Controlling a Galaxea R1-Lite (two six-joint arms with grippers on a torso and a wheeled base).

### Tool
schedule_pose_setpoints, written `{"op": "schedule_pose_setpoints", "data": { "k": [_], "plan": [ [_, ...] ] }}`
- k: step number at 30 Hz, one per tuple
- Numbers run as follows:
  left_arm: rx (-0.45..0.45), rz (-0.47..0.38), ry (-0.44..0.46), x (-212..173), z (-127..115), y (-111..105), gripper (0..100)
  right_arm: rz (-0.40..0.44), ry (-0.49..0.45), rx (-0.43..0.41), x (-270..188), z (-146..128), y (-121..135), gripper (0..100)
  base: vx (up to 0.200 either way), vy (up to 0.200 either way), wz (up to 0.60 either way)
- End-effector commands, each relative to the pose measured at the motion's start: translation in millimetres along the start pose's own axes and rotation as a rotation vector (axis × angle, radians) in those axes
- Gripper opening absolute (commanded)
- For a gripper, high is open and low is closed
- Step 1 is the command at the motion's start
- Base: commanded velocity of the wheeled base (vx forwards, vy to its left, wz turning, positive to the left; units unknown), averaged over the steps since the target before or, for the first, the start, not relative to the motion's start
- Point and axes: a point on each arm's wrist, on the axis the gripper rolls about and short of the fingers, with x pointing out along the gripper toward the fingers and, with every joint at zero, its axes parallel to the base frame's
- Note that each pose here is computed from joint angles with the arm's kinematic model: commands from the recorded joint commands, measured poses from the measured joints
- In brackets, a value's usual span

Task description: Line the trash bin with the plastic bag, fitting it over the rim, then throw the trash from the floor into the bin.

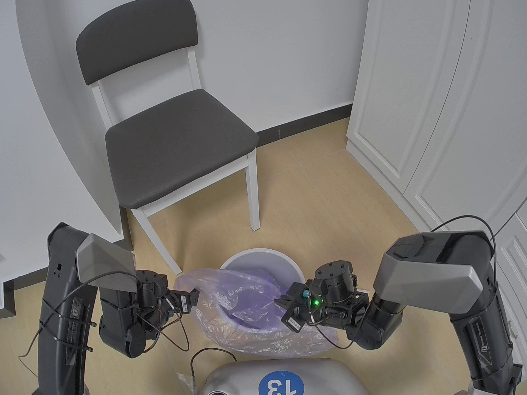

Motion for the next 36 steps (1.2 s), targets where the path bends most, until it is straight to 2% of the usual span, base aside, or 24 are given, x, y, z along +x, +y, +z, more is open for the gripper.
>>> {"op": "schedule_pose_setpoints", "data": {
  "k": [1, 8, 13, 19, 27, 36],
  "plan": [
    [-0.010, 0.002, -0.015, 0, 1, 1, 100, -0.056, 0.000, 0.059, 10, -1, -22, 0, 0.000, 0.000, 0.00],
    [-0.024, 0.006, -0.019, 0, 2, -1, 100, -0.120, -0.015, 0.187, 17, 9, -58, 0, 0.000, 0.000, 0.00],
    [-0.108, -0.032, -0.105, -5, 24, -23, 100, -0.158, -0.038, 0.234, 23, 16, -63, 0, 0.000, 0.000, 0.00],
    [-0.117, -0.074, -0.173, -16, 45, -34, 100, -0.215, -0.074, 0.294, 34, 24, -68, 0, 0.000, 0.000, 0.00],
    [-0.112, -0.056, -0.183, -16, 47, -33, 100, -0.259, -0.089, 0.374, 40, 35, -77, 0, 0.000, 0.000, 0.00],
    [-0.107, -0.051, -0.192, -15, 49, -35, 100, -0.312, -0.124, 0.408, 50, 34, -92, 0, 0.000, 0.000, 0.00]
  ]
}}
